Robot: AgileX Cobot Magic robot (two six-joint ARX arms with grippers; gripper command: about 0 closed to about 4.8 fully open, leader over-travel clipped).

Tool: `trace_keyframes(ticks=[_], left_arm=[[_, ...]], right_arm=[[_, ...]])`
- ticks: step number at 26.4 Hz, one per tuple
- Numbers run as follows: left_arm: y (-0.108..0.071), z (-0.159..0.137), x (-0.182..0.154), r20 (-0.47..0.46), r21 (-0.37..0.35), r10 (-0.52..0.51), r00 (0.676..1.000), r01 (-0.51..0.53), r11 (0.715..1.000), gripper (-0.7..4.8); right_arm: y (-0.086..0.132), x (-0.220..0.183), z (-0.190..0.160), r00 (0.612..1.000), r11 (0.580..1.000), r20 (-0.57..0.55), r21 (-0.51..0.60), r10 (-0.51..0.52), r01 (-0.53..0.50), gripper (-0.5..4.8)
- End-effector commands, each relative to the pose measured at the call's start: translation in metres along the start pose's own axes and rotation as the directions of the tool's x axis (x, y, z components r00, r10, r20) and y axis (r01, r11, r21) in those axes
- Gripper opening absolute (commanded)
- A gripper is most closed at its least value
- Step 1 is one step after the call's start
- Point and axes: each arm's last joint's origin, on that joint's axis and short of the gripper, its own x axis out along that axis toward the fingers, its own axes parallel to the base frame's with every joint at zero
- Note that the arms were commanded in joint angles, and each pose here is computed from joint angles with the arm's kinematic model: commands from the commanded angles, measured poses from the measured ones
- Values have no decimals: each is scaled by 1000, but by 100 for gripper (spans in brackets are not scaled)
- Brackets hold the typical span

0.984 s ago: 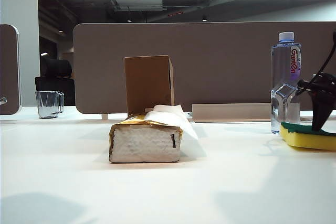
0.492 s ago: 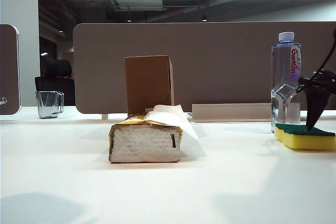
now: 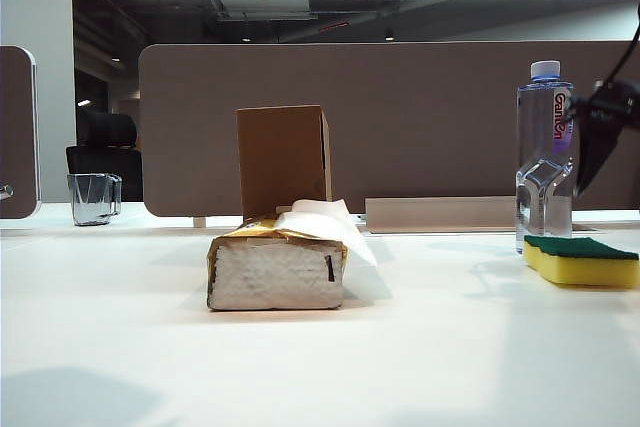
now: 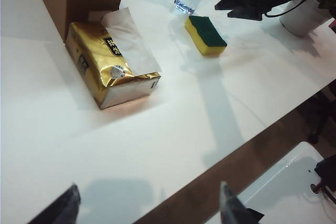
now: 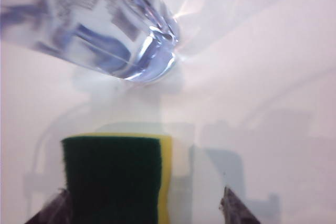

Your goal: Move the sponge from left to right to wipe the table, avoiding obstacles on the table, and finally reaching the bottle of mineral water.

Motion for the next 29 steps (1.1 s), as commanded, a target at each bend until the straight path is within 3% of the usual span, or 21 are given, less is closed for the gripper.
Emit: trace_keyframes(ticks=[1,5,7,10,12,16,19,22,24,29], left_arm=[[-1,3,-1,21,30,0,1000,-1,1000,341],[0,6,-1,54,78,32,998,-36,996,341],[1,9,-2,81,122,80,993,-90,989,341],[3,13,-2,131,168,168,977,-189,967,341],[4,14,-3,144,179,222,964,-246,953,341],[9,16,-4,180,209,371,911,-404,890,340],[10,19,-5,207,259,425,881,-468,845,335],[11,23,-6,257,262,466,846,-525,810,299],[13,26,-7,294,225,509,809,-576,786,268],[12,32,-9,366,194,536,761,-626,756,197]], right_arm=[[7,-21,2,999,1000,33,-9,10,-10,365],[14,-49,1,998,998,67,-59,19,-15,304],[21,-72,-1,992,995,116,-89,44,-34,290],[31,-110,-9,971,988,216,-135,100,-72,207],[33,-121,-16,964,987,245,-145,108,-73,196],[33,-136,-37,946,983,300,-166,122,-74,114],[31,-141,-55,932,981,337,-179,132,-74,52],[28,-142,-78,922,979,362,-188,139,-74,-7],[25,-142,-93,914,978,379,-194,143,-72,-7],[24,-149,-110,880,973,447,-219,162,-68,-7]])
